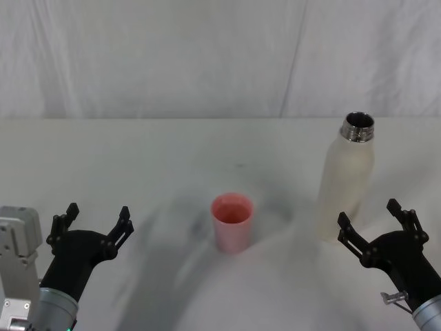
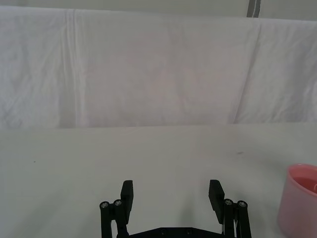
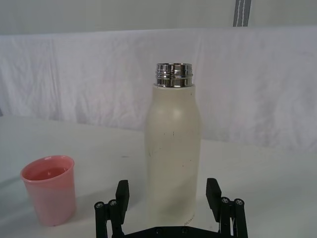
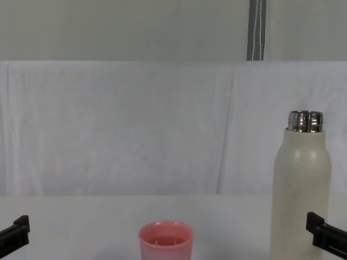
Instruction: Grasp the thermos with one hand and pour water into the cup lid.
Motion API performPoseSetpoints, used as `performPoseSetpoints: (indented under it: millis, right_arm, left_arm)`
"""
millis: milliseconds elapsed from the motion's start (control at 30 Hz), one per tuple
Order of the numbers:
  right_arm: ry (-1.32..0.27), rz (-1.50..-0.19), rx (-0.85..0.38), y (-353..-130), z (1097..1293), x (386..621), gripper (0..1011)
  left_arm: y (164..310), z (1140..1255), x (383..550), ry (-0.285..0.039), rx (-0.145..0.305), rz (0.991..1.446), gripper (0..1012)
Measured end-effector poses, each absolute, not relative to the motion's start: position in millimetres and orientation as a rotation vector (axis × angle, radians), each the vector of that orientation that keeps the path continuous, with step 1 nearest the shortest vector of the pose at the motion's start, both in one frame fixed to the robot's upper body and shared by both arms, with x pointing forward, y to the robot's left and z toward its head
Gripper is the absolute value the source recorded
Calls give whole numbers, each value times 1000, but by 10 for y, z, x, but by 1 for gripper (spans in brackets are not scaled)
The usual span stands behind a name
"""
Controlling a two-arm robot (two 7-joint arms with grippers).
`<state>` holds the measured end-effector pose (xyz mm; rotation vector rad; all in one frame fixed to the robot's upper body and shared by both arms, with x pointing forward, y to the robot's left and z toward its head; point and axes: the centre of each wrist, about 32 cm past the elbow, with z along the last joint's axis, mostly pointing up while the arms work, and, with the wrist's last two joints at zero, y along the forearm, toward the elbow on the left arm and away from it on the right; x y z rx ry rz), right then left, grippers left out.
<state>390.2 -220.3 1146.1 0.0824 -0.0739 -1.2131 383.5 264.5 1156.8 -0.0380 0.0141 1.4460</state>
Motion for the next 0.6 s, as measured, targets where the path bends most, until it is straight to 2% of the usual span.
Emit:
performPoseSetpoints:
  millis: [600]
  right_arm:
    - [-74,-1213,82,-2203,11461,3901,1003]
  left_arm:
    - [2645,11568,3835,14,-38,1446,1001]
